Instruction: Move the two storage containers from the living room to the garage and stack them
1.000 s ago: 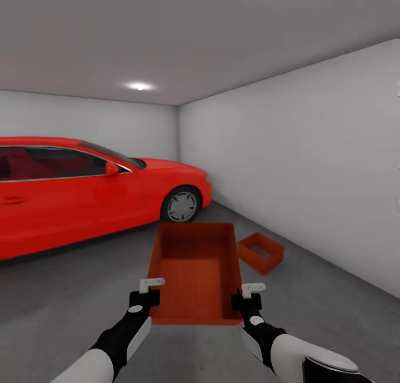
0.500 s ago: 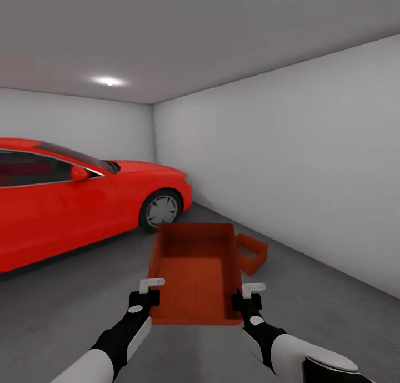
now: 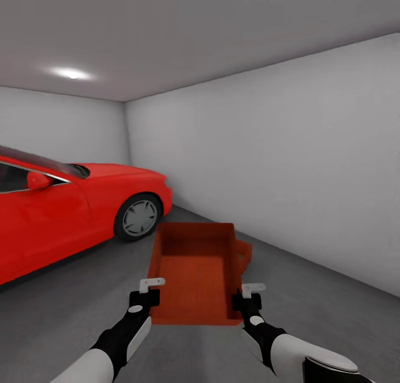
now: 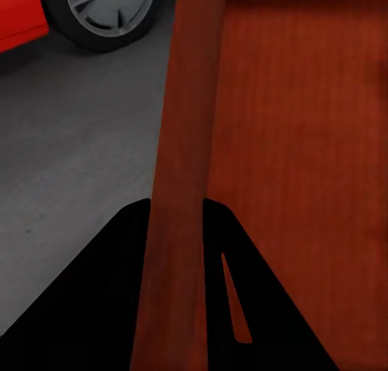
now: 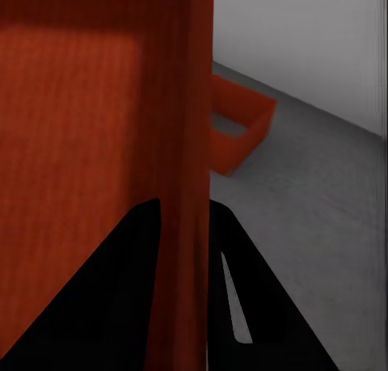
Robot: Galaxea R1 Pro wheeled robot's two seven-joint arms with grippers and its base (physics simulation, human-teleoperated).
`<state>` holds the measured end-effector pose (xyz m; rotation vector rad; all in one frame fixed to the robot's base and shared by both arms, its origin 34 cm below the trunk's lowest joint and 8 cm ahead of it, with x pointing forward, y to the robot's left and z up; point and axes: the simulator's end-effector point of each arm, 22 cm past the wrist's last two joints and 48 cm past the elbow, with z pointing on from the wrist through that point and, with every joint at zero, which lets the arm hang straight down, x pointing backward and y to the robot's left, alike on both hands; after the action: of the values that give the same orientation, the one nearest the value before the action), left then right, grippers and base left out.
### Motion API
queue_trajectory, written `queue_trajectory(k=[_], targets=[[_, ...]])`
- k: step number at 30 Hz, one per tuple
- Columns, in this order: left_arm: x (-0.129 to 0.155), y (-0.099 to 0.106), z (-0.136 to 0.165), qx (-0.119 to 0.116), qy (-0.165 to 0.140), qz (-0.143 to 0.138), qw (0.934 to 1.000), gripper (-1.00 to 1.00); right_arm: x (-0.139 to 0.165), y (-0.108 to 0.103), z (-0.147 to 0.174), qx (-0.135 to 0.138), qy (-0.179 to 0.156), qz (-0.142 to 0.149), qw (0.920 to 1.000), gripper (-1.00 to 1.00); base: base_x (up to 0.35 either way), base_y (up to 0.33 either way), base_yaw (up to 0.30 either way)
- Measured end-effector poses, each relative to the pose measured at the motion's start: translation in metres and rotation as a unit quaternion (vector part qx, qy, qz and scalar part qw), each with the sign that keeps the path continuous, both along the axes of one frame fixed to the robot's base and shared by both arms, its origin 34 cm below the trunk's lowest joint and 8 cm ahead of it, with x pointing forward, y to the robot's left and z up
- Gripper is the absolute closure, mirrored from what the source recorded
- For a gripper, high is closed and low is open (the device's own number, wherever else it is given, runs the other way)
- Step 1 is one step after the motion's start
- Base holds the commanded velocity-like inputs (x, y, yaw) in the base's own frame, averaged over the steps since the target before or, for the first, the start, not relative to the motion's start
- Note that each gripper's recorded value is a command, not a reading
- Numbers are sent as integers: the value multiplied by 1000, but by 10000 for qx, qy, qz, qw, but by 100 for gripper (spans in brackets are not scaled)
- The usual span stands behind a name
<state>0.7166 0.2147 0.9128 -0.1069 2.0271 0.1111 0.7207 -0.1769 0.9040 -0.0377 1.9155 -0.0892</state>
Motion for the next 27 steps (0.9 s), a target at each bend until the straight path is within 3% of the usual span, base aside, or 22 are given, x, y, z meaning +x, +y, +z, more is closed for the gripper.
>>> queue_trajectory(k=[13,27], targets=[[0,0,0,-1,1,2,10000,100,0,0,0,-2,2,1,10000,100,300,221,-274],[0,0,0,-1,0,4,10000,100,0,0,0,3,2,1,10000,100,299,221,-24]])
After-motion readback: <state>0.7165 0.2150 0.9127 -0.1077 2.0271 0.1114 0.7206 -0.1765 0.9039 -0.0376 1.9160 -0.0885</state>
